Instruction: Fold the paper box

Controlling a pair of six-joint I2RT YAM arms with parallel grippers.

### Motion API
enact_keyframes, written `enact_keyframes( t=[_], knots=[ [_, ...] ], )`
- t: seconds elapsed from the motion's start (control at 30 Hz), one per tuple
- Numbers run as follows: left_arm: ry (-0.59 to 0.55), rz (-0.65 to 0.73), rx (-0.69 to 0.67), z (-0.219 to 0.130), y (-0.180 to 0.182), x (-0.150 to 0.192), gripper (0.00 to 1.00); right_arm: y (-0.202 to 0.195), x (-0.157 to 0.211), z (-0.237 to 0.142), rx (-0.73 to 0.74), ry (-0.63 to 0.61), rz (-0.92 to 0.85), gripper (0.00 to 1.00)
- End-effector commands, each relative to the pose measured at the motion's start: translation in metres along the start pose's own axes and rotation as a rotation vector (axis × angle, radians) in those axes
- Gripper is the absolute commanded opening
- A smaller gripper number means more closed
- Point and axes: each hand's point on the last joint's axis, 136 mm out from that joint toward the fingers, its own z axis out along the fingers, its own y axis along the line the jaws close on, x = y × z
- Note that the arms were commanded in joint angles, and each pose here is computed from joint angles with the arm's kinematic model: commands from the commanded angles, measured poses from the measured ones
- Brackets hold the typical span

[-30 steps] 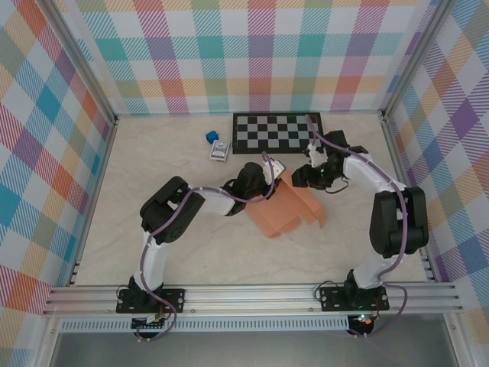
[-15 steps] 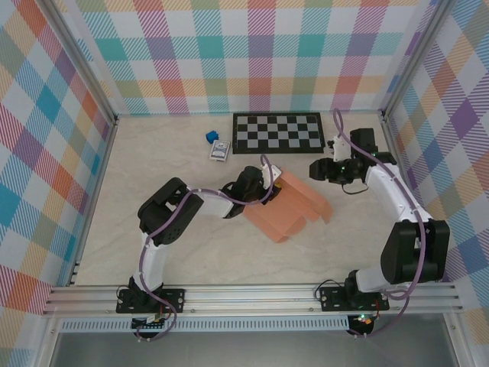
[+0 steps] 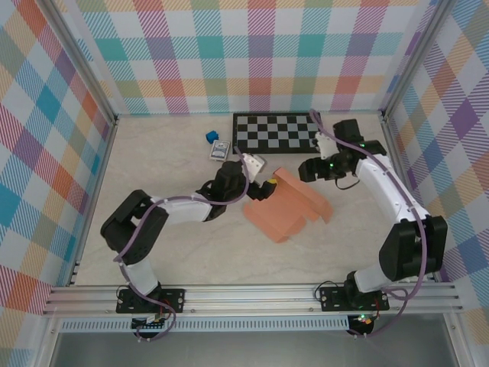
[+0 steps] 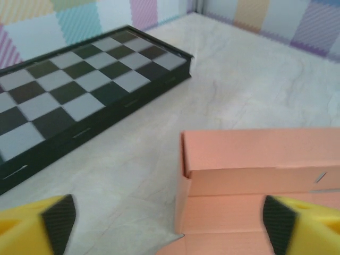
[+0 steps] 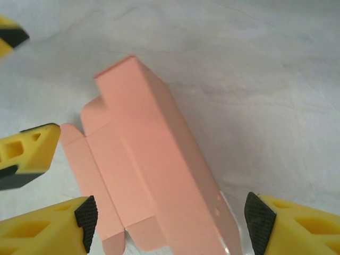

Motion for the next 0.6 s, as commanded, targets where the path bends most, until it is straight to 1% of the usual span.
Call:
enact_keyframes(
  t=[0.0,0.1,0.17,0.37,0.43,0.57],
  knots=[
    [-0.011,-0.083,-0.030,-0.020,0.022,-0.004,1.00,-0.006,0.007,0.006,0.037,0.090,-0.068,0.74],
    [-0.009,-0.122,-0.078,-0.037,0.042,-0.001,1.00,-0.008,0.004,0.026,0.083,0.157,-0.119,0.71],
    [-0.010,-0.138,-0.115,-0.047,0.053,0.001,1.00,-0.004,0.001,0.039,0.099,0.194,-0.155,0.71],
    [0.082,-0.171,-0.291,-0.071,0.085,0.021,1.00,0.001,-0.017,0.064,0.067,0.194,-0.157,0.71],
    [0.089,-0.178,-0.335,-0.080,0.091,0.026,1.00,0.003,-0.018,0.072,0.054,0.206,-0.155,0.71],
    [0.090,-0.198,-0.382,-0.093,0.097,0.030,1.00,0.006,-0.014,0.084,0.038,0.230,-0.156,0.71]
  ],
)
